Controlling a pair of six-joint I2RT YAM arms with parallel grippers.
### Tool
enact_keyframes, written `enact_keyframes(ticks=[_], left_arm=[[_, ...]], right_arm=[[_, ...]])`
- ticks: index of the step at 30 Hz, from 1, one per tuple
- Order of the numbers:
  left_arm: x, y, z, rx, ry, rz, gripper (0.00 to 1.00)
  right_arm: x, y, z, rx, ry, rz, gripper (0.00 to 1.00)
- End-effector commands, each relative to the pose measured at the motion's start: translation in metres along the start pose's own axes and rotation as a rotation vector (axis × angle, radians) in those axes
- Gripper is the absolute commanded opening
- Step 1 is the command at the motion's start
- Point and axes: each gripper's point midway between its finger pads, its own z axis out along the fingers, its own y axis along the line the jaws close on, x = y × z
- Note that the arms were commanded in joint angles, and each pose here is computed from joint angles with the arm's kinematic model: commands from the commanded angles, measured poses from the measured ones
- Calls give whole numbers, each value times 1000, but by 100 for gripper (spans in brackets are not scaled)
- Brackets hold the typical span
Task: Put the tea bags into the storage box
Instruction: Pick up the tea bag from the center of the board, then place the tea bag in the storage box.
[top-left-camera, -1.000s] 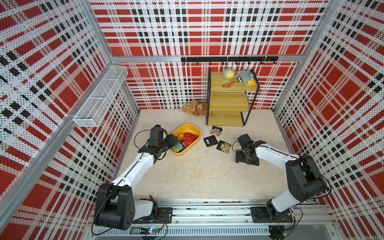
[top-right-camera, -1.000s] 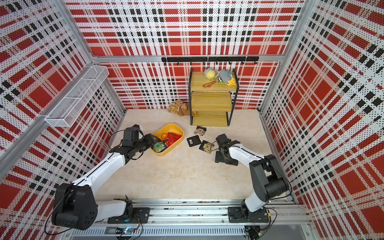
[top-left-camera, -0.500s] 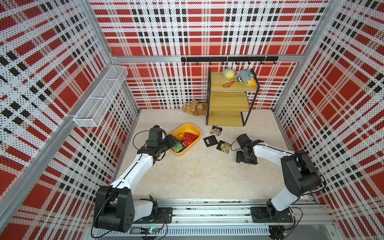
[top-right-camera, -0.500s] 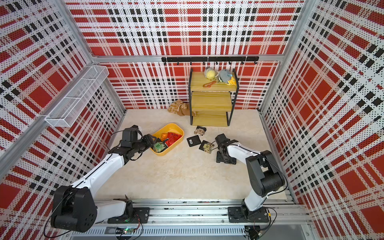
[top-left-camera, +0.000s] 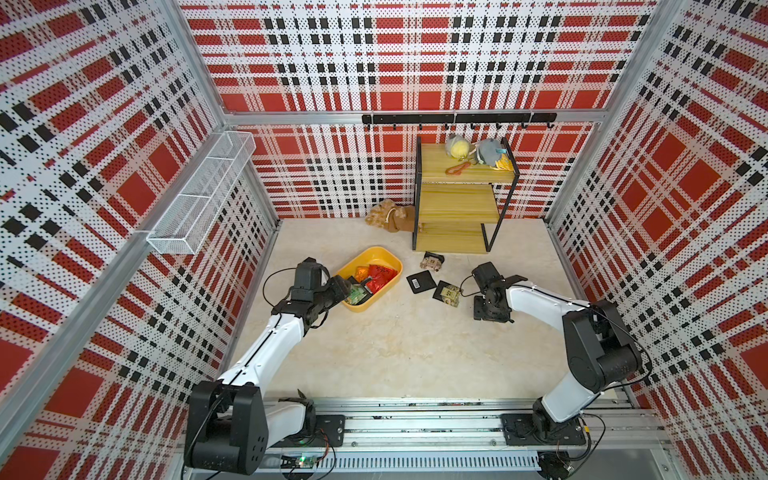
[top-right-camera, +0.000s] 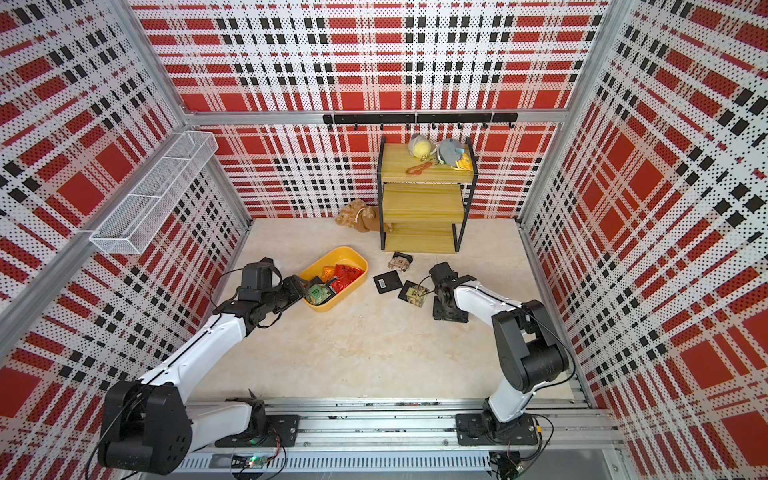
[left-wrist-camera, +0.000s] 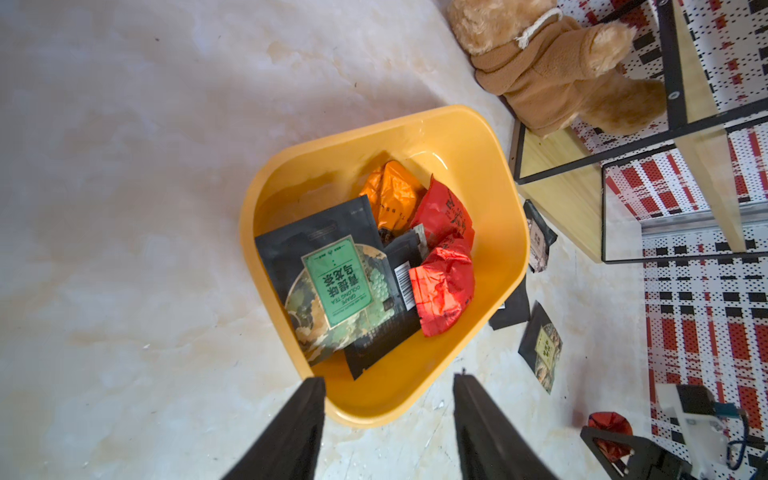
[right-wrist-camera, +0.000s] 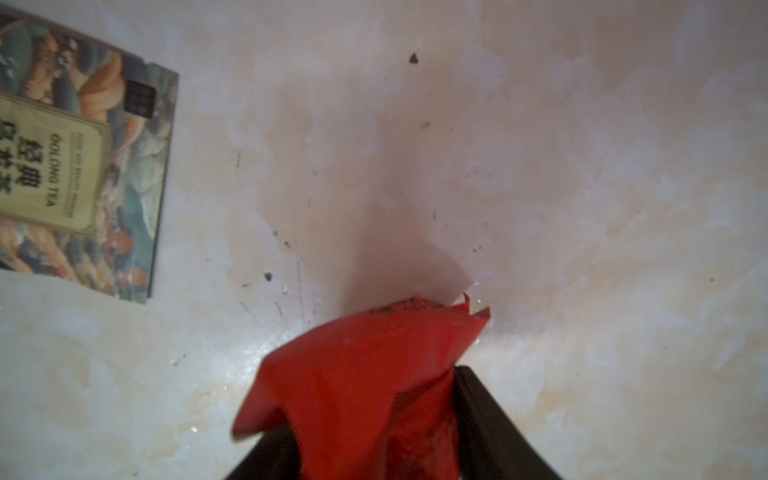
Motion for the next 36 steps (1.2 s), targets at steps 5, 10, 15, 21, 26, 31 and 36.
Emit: enact_keyframes(ticks=[5, 10, 15, 21, 26, 31, 36], left_arm=[[6, 7, -7, 0, -8, -8, 56], [8, 10, -12, 3, -15, -19, 56], [13, 14, -19, 2, -18, -33, 56], [23, 23, -25, -14, -14, -63, 56], [26, 29, -19, -43, -2, -76, 56], [15, 19, -16, -31, -3, -61, 56], [8, 8, -14, -36, -16, -30, 56]], right_arm=[[-23, 49, -29, -65, -51, -78, 49], [-42, 118, -55, -136, -93, -168, 49], [-60, 204, -74, -229, -121, -276, 50], [-81, 278, -85, -338, -155, -348, 50], [-90, 321, -77, -466, -141, -335, 50], [-86, 337, -58, -536, -97, -294, 62], [-93, 335, -58, -533, -121, -288, 75]])
